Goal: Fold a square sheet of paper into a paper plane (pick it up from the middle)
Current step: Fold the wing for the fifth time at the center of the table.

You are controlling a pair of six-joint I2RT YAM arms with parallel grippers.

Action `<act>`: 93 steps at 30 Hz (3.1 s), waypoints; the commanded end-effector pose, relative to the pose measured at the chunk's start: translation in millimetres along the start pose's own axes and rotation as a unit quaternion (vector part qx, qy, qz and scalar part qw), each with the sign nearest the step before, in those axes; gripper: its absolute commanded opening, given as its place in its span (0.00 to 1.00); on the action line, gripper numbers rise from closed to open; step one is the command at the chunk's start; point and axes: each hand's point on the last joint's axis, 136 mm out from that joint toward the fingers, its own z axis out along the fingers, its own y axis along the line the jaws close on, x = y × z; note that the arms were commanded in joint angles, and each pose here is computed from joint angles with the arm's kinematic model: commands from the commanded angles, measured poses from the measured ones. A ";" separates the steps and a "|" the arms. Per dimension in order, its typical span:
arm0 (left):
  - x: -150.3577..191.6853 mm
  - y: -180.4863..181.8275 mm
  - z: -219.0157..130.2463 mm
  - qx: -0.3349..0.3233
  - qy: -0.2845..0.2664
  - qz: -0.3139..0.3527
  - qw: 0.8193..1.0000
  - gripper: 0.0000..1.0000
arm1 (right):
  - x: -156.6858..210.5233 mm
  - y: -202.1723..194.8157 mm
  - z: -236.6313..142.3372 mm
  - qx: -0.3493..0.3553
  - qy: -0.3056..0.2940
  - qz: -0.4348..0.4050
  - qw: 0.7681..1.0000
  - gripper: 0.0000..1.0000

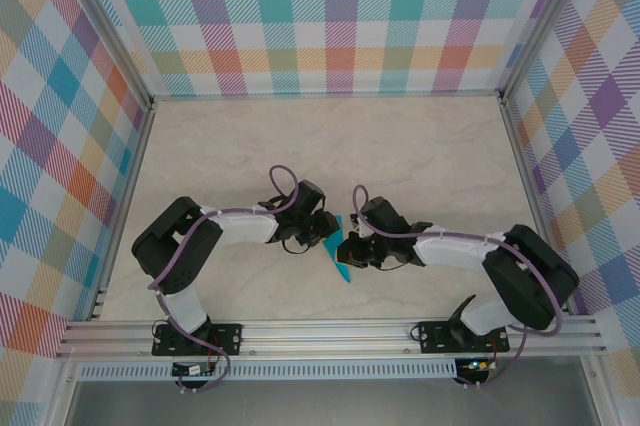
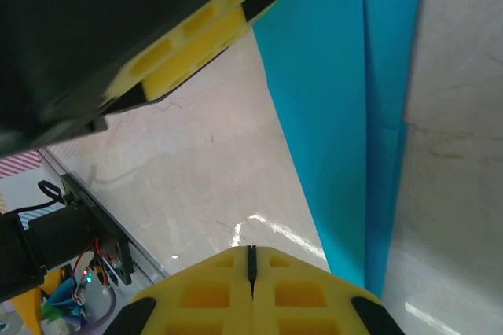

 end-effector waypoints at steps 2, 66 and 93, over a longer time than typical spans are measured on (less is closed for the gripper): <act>1.9 27.2 1.0 -0.051 -0.005 -0.004 0.999 0.34 | -13.9 15.5 9.2 -0.035 0.000 0.010 0.999 0.00; -27.7 48.4 -22.3 0.041 -0.104 0.104 0.988 0.46 | 33.8 -90.5 9.9 0.090 0.175 -0.015 0.980 0.00; -34.8 48.8 -125.1 -0.107 -0.091 0.018 0.990 0.59 | -41.4 0.1 -63.9 0.046 -0.060 -0.078 0.994 0.41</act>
